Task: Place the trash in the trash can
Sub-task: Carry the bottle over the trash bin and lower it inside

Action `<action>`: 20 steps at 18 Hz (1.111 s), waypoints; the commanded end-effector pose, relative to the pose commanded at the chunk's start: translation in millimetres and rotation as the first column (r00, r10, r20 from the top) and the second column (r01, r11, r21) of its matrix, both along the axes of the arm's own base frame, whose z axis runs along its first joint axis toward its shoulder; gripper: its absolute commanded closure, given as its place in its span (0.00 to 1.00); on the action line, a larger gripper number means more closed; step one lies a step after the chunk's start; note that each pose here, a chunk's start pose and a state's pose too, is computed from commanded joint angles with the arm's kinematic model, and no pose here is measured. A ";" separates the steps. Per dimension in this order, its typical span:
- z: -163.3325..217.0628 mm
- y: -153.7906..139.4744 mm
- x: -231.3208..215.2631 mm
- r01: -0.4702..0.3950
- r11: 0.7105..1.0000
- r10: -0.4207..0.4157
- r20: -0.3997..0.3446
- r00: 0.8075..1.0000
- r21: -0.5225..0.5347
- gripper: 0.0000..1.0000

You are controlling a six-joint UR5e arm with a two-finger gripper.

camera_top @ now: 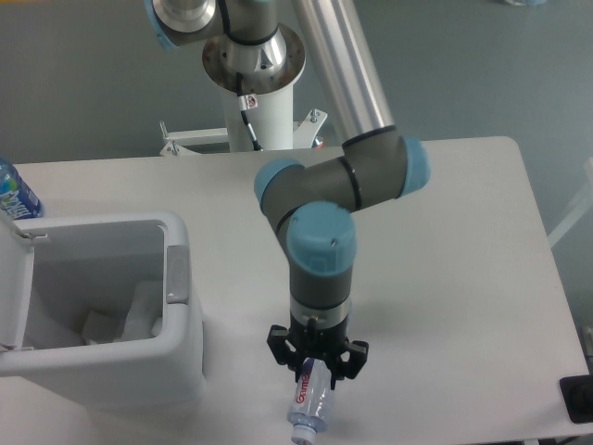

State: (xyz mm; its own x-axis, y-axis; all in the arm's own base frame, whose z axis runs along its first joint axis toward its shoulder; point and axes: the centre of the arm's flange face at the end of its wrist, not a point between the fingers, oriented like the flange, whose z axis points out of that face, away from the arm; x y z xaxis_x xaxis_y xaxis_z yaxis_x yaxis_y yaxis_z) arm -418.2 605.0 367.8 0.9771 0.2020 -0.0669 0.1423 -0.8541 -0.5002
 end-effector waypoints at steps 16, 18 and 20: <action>207.1 -31.0 48.3 -0.123 0.886 0.096 0.084 0.992 0.447 0.46; 226.8 -28.3 75.2 -0.104 0.877 0.074 0.082 0.994 0.469 0.45; 236.5 -22.9 96.4 -0.088 0.872 0.053 0.086 0.995 0.481 0.46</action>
State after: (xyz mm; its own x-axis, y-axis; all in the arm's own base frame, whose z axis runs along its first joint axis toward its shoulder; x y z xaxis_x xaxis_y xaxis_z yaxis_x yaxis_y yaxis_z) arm -321.8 582.1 604.4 0.9578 0.2602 0.1223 0.2410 -0.4944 -0.8352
